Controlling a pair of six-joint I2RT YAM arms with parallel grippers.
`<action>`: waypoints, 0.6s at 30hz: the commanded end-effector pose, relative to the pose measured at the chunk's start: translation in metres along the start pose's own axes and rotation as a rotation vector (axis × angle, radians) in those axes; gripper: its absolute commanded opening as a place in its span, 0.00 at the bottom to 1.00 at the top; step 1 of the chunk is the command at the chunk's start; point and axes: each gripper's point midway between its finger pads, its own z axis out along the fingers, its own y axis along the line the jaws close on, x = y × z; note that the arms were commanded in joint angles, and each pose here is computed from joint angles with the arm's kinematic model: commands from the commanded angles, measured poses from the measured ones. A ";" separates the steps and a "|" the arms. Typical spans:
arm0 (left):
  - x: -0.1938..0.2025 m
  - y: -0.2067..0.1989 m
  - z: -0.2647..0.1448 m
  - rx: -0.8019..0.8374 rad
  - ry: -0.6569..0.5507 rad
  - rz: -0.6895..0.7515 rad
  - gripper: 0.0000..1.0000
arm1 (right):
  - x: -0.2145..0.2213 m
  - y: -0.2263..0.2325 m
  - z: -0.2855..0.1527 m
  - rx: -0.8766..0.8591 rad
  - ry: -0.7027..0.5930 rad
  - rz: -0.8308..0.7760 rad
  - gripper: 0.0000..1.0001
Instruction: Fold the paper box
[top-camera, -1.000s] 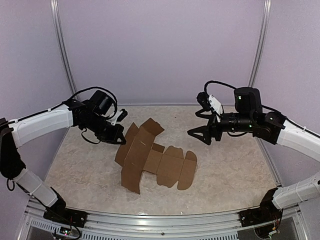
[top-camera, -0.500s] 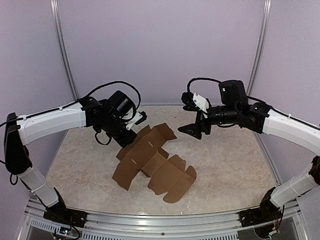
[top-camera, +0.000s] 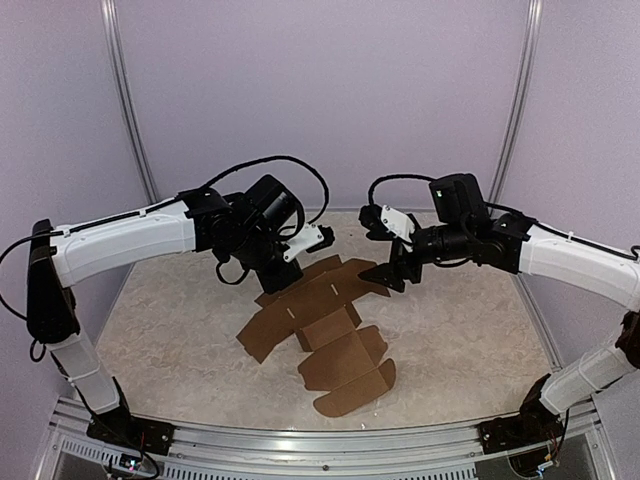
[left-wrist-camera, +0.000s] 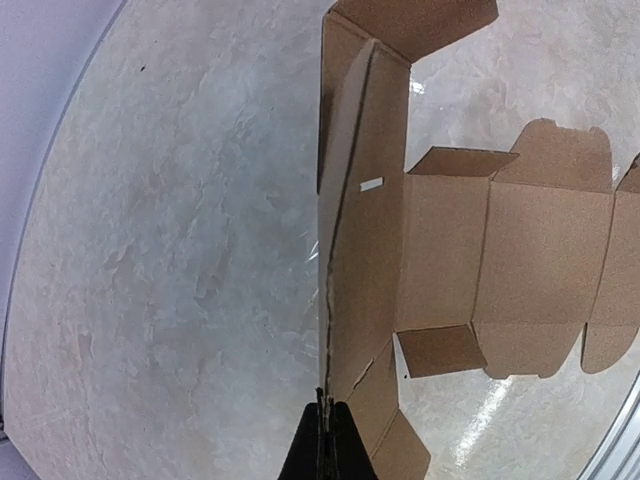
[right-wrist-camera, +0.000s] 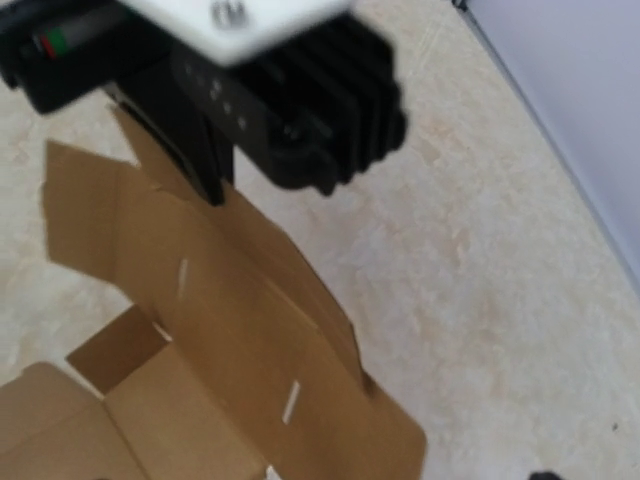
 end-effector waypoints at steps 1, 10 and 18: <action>-0.026 -0.019 -0.002 0.035 -0.047 0.106 0.00 | 0.006 0.009 -0.006 0.006 -0.004 0.010 0.84; -0.043 -0.043 -0.002 0.088 -0.055 0.173 0.00 | 0.007 0.016 -0.013 0.004 -0.028 0.002 0.67; -0.049 -0.051 0.000 0.115 -0.057 0.184 0.00 | 0.010 0.020 -0.008 -0.018 -0.035 0.018 0.56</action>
